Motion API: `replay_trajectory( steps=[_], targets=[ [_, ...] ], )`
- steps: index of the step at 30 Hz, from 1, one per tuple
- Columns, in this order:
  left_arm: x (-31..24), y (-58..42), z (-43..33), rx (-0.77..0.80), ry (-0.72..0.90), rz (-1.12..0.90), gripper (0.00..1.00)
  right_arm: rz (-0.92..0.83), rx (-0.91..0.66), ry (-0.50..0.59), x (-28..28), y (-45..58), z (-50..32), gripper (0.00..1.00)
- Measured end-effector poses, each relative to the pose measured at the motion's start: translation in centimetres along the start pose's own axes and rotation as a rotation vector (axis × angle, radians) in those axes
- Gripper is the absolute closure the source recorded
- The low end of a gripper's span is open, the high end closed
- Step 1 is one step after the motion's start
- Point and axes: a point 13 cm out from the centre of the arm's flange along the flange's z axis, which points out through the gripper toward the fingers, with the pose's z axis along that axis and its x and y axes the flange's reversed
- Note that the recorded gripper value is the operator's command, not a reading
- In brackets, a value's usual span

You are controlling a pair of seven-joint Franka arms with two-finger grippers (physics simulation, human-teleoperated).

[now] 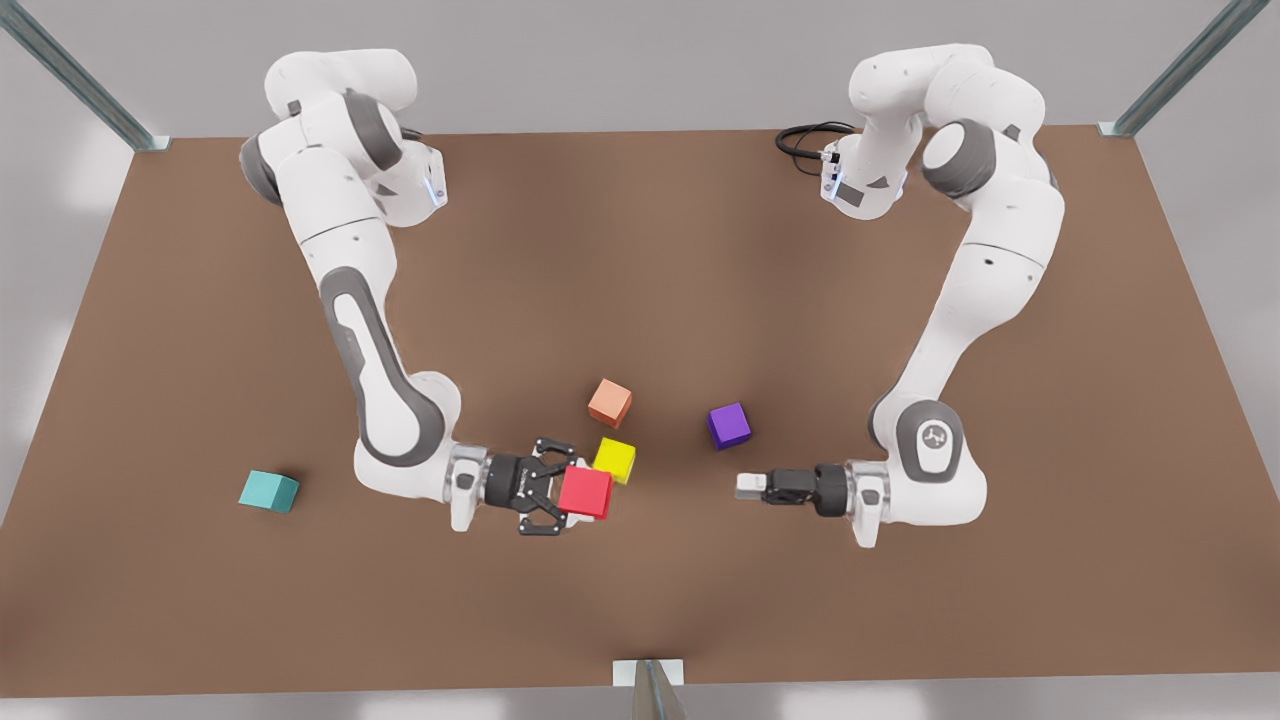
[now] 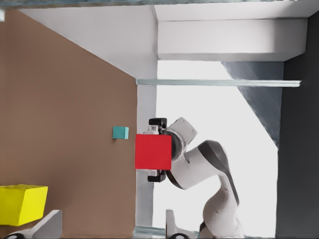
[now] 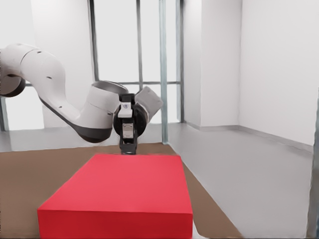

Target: Pick up red wooden cube and pass to hand red wooden cube and place in blue wooden cube

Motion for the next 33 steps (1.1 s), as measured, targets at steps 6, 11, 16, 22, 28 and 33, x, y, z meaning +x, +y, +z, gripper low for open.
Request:
replay_trajectory(
  steps=[6, 11, 16, 22, 28, 33],
  targets=[
    [7.6, -0.7, -12.9, -0.947, 0.381, 0.219, 0.0, -0.069, -0.106, 0.369, 5.5, -1.8, -19.2, 0.4],
    [16.5, -4.2, -25.1, -1.425, 0.398, -0.011, 0.0, -0.037, -0.23, 0.972, 10.6, 0.0, -33.6, 0.4],
    [18.3, -6.2, -28.4, -1.403, 0.302, -0.104, 0.0, 0.136, -0.096, 1.406, 15.3, -1.2, -48.3, 0.4],
    [19.1, -5.3, -27.1, -1.375, 0.33, -0.16, 0.0, 0.268, 0.115, 1.558, 18.7, -2.4, -54.2, 0.4],
    [19.4, -5.0, -27.2, -1.37, 0.328, -0.196, 0.0, 0.352, 0.295, 1.528, 20.6, -3.4, -53.7, 0.4],
    [19.5, -4.4, -27.3, -1.37, 0.326, -0.219, 0.0, 0.43, 0.388, 1.506, 22.5, -2.9, -54.0, 0.39]
  ],
)
